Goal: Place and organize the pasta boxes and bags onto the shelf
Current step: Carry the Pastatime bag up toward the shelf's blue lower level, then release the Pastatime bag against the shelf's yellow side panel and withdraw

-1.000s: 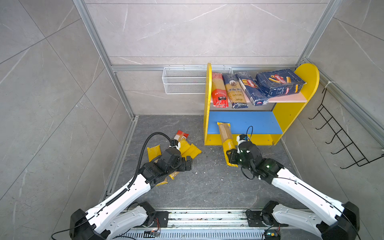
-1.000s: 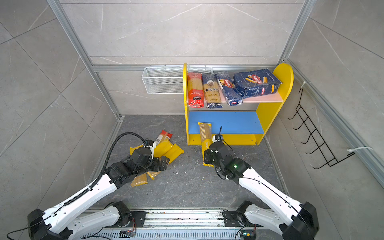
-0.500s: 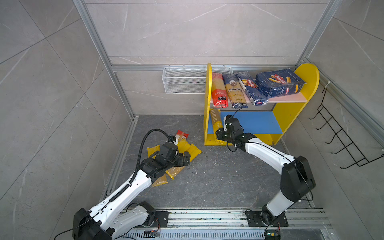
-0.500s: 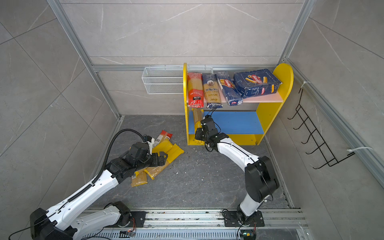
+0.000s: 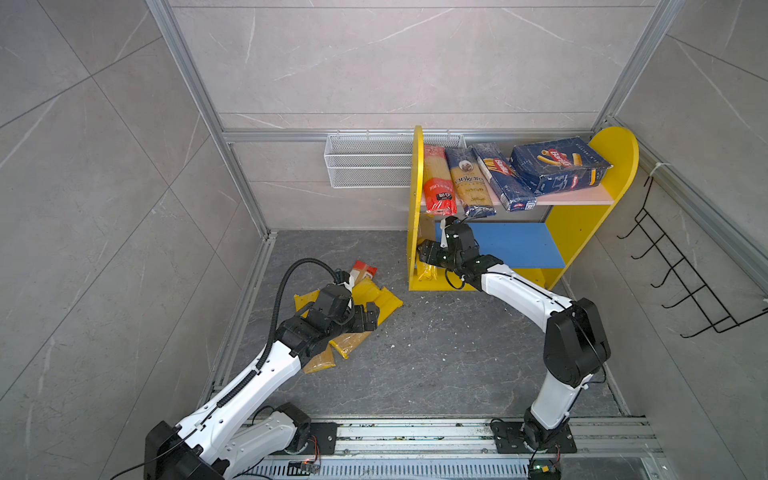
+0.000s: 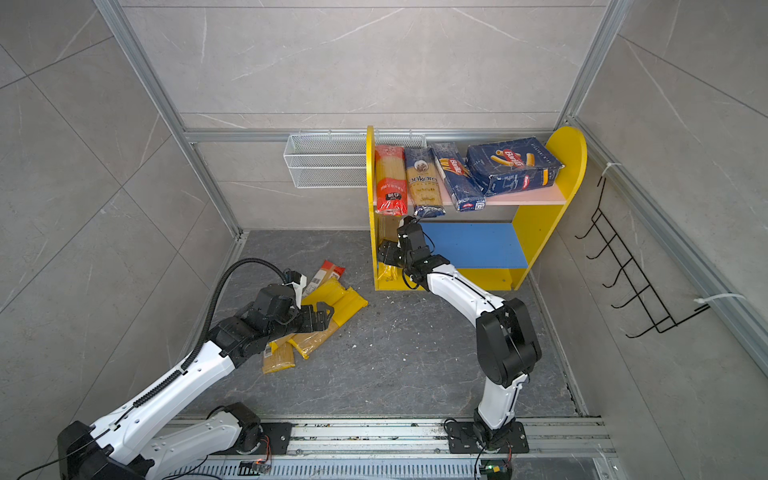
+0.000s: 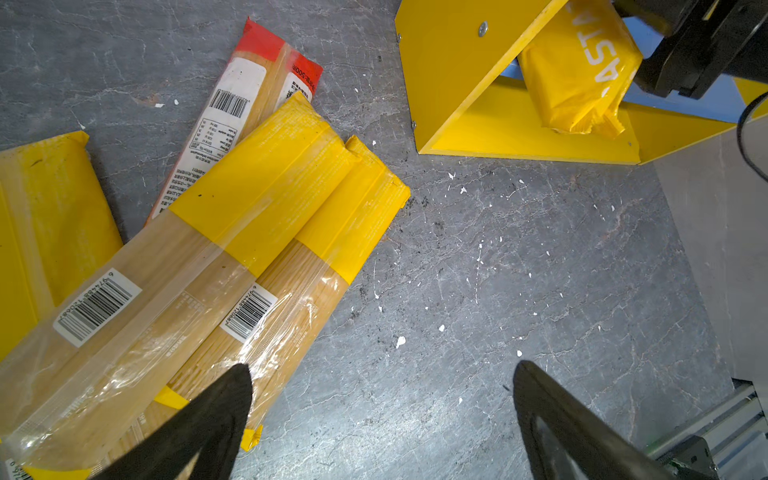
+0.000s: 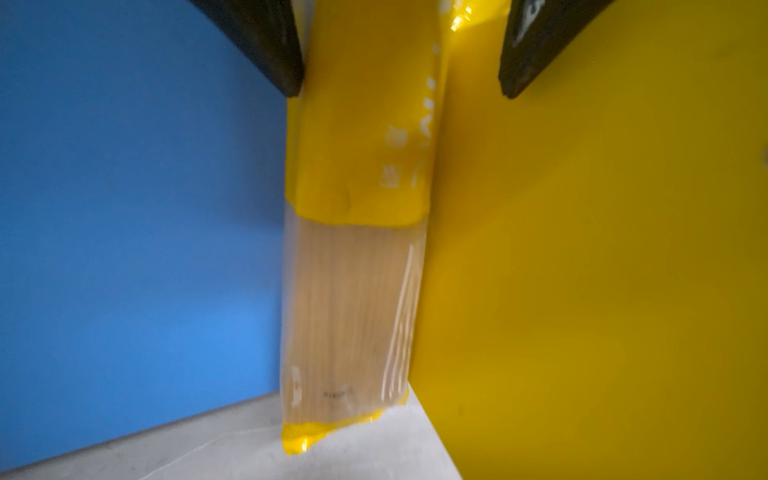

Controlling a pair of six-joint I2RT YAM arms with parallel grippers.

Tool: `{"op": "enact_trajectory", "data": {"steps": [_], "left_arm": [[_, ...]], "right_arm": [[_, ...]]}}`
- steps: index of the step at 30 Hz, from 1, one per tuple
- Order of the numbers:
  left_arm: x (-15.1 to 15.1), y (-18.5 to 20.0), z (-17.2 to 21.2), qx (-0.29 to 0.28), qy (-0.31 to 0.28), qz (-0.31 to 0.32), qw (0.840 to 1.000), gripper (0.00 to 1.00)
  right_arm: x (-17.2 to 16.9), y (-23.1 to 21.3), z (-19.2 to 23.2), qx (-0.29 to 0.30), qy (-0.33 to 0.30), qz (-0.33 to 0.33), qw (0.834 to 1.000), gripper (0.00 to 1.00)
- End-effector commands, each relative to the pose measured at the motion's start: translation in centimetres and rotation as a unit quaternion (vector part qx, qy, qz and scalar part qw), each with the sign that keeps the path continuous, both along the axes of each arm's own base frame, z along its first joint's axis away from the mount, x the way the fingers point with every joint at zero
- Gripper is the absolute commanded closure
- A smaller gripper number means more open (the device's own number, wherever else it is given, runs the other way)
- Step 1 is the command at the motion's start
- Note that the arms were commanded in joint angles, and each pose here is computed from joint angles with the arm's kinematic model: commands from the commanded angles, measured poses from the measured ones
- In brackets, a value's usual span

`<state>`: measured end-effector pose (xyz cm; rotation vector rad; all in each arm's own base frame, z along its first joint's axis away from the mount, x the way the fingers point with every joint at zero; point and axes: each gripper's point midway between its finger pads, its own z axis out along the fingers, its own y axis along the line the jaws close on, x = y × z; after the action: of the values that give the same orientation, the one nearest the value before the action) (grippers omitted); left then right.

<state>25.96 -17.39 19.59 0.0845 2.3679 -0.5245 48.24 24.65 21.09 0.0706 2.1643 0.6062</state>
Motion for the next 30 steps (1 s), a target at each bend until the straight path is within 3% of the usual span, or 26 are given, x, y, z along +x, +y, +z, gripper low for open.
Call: {"op": "enact_trajectory", "data": {"steps": [1, 16, 30], "left_arm": [[-0.1, 0.0, 1.0, -0.014, -0.019, -0.007, 1.0, 0.0], [-1.4, 1.2, 0.6, -0.02, -0.02, 0.008, 1.0, 0.0], [-2.6, 3.1, -3.3, -0.015, 0.017, 0.052, 0.998, 0.0]], "right_arm": [[0.0, -0.1, 2.7, 0.017, -0.03, 0.003, 0.999, 0.2], [-6.7, -4.0, 3.0, 0.007, -0.011, -0.013, 1.0, 0.17], [-15.3, -5.0, -1.8, 0.029, 0.049, 0.0, 0.998, 0.17]]}}
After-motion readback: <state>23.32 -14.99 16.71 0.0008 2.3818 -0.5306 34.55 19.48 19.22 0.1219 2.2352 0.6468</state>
